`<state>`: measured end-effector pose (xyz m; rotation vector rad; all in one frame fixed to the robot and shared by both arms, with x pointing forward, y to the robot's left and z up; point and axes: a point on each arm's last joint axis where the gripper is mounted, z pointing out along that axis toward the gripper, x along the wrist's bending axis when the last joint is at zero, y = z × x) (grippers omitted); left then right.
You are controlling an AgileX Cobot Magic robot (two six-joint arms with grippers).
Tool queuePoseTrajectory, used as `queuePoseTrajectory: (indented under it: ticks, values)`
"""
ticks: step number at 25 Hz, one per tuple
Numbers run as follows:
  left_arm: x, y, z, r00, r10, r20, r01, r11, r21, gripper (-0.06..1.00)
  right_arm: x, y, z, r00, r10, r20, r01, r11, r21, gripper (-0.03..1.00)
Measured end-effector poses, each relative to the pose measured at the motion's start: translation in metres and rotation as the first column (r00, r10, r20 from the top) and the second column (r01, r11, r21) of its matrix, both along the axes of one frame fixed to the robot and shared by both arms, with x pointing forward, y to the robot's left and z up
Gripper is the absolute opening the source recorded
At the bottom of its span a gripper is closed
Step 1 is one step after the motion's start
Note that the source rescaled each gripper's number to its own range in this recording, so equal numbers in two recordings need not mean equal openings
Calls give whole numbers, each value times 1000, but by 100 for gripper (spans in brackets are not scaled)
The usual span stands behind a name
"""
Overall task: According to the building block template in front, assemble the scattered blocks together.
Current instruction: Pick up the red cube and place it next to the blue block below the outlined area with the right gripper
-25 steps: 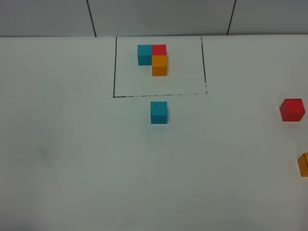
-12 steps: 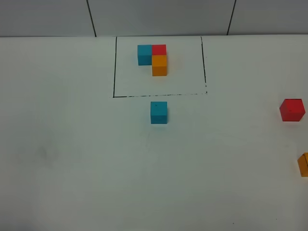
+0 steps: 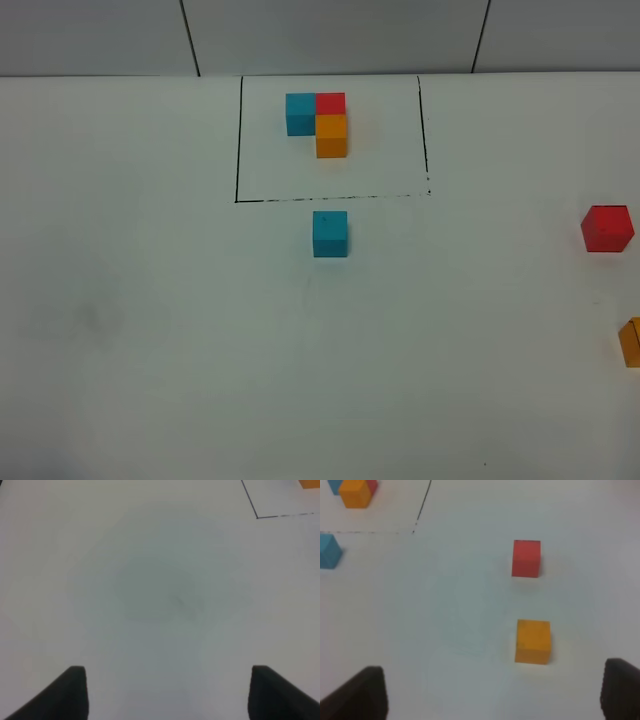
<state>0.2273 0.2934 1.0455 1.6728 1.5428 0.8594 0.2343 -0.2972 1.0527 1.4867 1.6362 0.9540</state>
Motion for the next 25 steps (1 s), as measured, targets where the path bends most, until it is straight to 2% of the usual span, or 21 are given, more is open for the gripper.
queuePoseTrajectory:
  ticks: [25]
  values:
    - [0, 0, 0, 1000, 1, 0, -1, 1000, 3, 51, 0, 1, 0, 1000, 3, -2, -3, 1000, 6, 74]
